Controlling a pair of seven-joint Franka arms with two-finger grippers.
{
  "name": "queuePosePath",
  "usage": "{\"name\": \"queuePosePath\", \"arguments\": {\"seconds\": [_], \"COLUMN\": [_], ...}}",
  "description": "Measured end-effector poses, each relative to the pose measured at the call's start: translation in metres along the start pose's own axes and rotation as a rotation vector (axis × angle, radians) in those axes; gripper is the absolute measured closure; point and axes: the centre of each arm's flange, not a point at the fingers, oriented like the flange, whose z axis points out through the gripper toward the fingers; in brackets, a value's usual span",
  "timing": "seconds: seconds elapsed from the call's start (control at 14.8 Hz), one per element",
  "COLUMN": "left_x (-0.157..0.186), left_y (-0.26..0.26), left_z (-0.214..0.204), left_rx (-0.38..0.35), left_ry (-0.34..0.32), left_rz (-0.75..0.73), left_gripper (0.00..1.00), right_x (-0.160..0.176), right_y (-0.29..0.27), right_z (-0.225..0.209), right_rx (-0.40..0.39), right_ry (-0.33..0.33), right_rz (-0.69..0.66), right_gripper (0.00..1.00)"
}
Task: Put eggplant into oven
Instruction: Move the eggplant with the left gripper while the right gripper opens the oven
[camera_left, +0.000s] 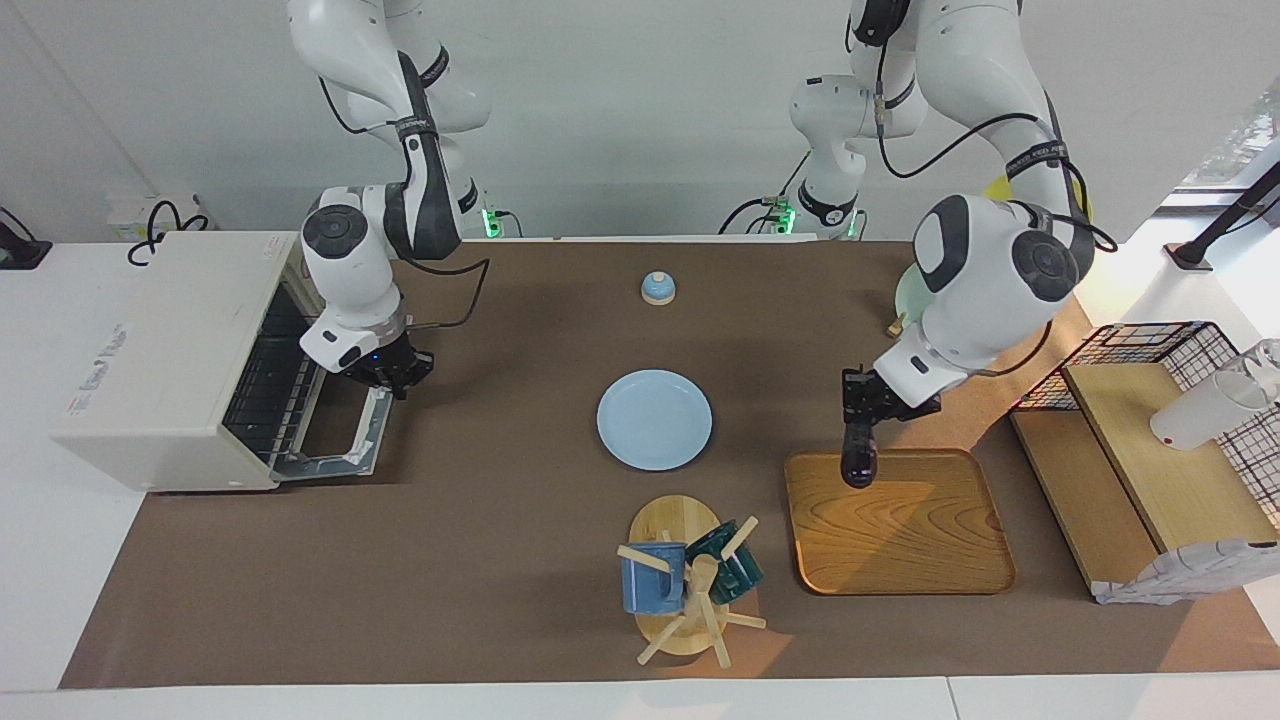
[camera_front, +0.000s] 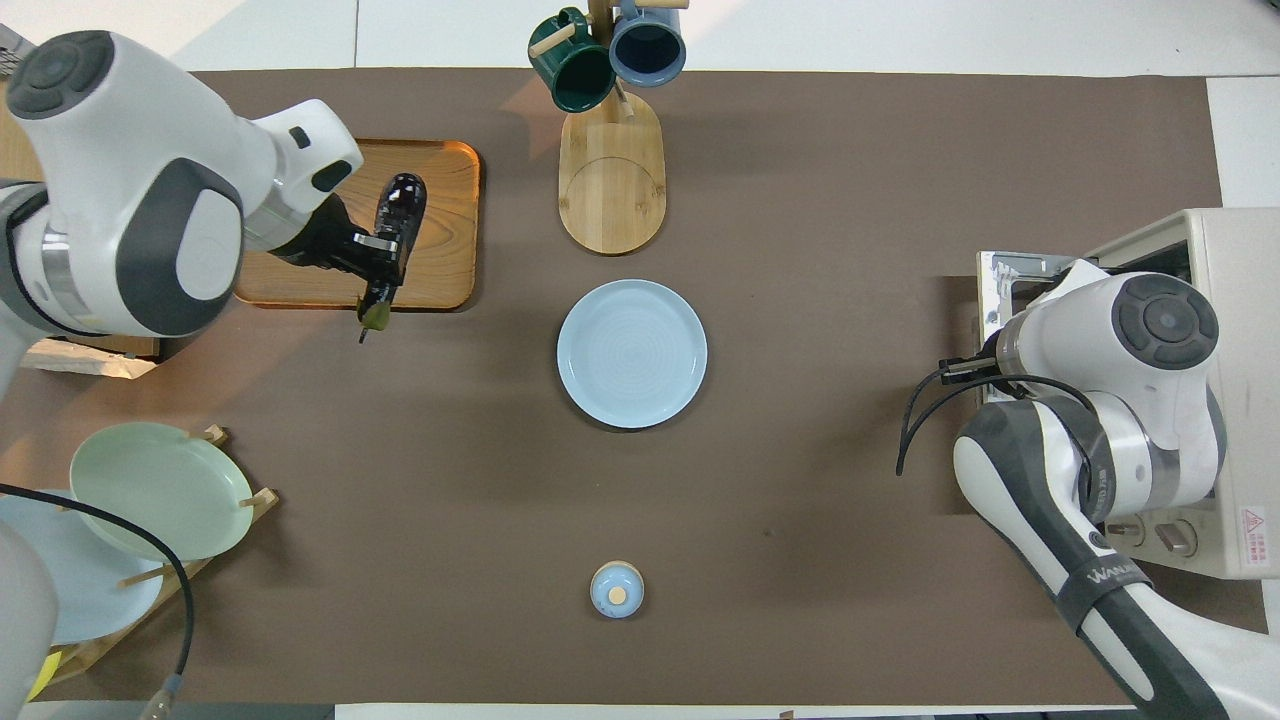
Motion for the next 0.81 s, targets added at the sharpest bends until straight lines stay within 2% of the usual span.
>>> {"name": "queuePosePath", "arguments": {"seconds": [0.27, 0.54, 0.68, 0.74, 0.81], "left_x": [-0.026, -0.056, -0.071, -0.076, -0.077], "left_y": [0.102, 0.173, 0.200, 0.208, 0.213], "left_z": [0.038, 0.087, 0.112, 0.123, 0.133], "left_rx": [0.018, 0.005, 0.001, -0.001, -0.003], "left_ry": [-0.045, 0.025, 0.046, 0.056, 0.064], "left_rz": [-0.041, -0.076, -0.081, -0.085, -0.087], "left_gripper": [0.71, 0.71, 0.71, 0.71, 0.71], "right_x": [0.000, 0.005, 0.013, 0.014, 0.012], "right_y": [-0.018, -0.053, -0.050, -0.047, -0.045], "right_z": [0.002, -0.017, -0.044, -0.059, -0.072], "right_rx": [0.008, 0.023, 0.025, 0.024, 0.023], "right_ry": [-0.004, -0.030, -0.017, -0.023, -0.034], "right_rz": [0.007, 0.021, 0.029, 0.035, 0.038], "right_gripper": [0.99, 0.99, 0.95, 0.90, 0.81]}}
